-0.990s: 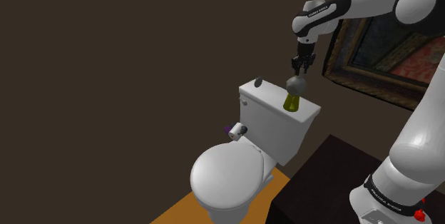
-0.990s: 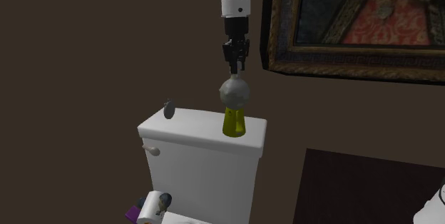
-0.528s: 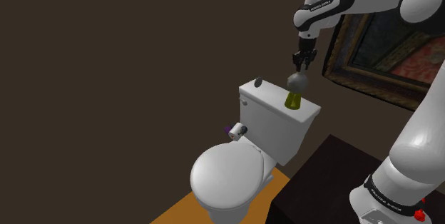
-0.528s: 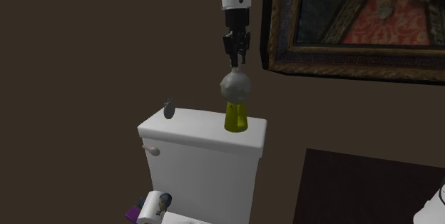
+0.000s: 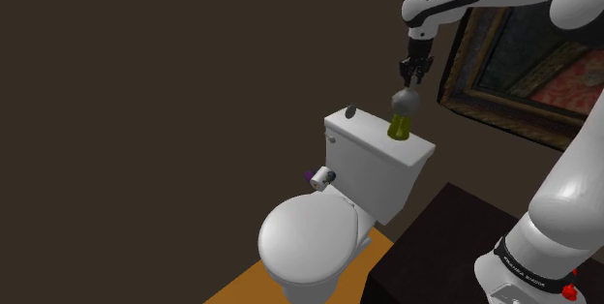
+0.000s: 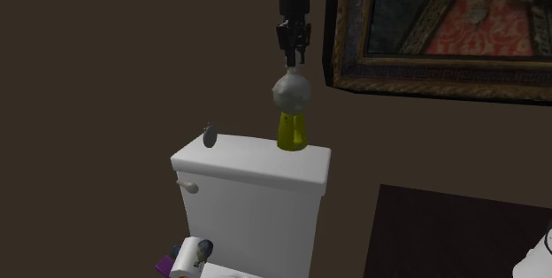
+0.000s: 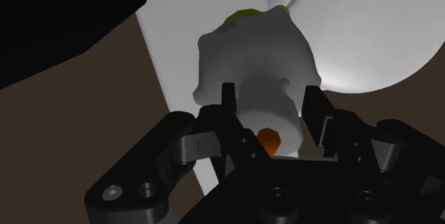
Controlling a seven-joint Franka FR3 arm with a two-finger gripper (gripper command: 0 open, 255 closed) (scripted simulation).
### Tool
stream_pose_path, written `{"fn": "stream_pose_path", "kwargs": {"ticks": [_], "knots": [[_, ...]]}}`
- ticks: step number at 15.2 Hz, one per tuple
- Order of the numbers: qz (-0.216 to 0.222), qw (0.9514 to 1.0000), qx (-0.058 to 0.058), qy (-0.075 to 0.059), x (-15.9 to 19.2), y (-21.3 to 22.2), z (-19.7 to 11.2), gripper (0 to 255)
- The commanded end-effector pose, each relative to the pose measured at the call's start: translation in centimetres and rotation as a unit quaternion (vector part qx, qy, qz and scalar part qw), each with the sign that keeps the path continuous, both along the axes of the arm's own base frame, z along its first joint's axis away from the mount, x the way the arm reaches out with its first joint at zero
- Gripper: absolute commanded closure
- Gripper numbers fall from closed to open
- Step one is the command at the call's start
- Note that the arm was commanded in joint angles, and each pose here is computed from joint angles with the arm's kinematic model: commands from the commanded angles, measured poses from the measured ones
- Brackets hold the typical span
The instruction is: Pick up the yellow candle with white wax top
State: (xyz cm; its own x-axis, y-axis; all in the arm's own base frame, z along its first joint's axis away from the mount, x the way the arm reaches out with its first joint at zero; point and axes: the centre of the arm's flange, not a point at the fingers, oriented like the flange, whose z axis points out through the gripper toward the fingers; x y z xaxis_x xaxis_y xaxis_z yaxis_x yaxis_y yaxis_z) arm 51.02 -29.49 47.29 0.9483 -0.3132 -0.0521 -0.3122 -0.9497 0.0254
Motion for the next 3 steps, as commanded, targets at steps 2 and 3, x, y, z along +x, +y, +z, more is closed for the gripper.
{"fn": "stream_pose_path", "kwargs": {"ticks": [2, 3], "knots": [[0.0, 1.0, 0.0, -0.001, 0.06, 0.04, 1.27, 255], [0.0, 1.0, 0.0, -0.001, 0.07, 0.04, 1.27, 255]]}}
